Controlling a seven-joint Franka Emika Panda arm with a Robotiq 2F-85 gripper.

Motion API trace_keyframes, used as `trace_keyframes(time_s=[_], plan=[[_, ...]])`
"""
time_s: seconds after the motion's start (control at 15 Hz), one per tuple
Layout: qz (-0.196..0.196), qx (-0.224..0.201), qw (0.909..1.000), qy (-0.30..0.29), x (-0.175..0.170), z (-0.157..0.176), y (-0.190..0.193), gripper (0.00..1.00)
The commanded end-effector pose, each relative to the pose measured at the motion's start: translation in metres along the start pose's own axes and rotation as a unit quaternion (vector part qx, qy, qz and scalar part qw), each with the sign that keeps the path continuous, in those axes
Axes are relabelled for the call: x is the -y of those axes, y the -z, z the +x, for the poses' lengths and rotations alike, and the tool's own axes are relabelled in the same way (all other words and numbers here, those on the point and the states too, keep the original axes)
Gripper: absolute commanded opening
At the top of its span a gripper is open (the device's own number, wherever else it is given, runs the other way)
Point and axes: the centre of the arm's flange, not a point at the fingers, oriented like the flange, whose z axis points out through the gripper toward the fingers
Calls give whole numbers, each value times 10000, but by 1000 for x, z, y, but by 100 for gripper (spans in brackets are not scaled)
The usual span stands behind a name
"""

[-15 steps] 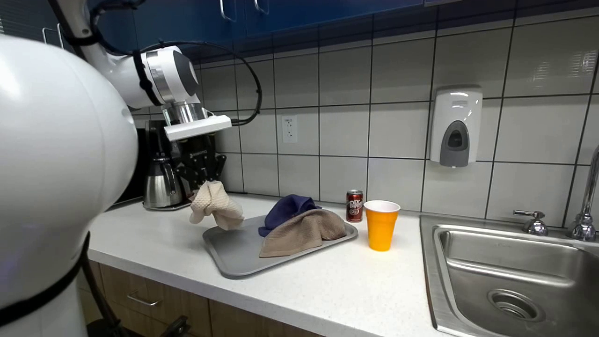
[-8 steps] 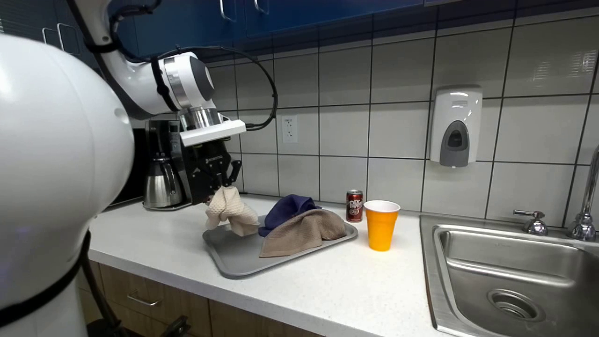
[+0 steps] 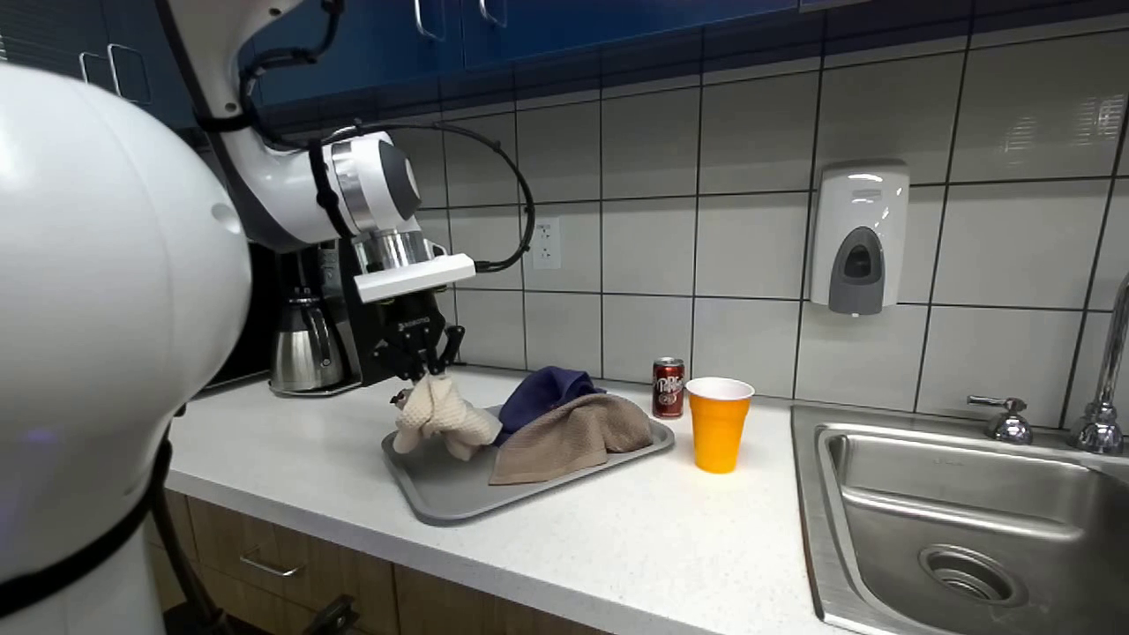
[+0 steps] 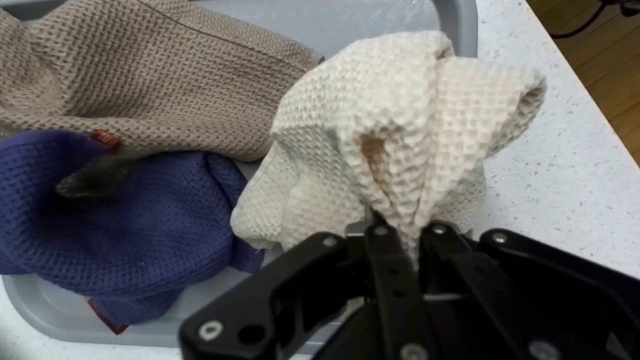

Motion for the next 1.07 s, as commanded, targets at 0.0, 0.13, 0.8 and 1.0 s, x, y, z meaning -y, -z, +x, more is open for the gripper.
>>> trace_keyframes(time_s=[0.0,0.13,0.8,1.0], plan=[[-65,-99,9999,-57,-8,8,-12,2],[-42,-96,9999,-67,-8,9,-16,2],[101,-34,9998,-192,-8,5,-45,2],[118,-108,9997,-209,-5,8,-46,33]])
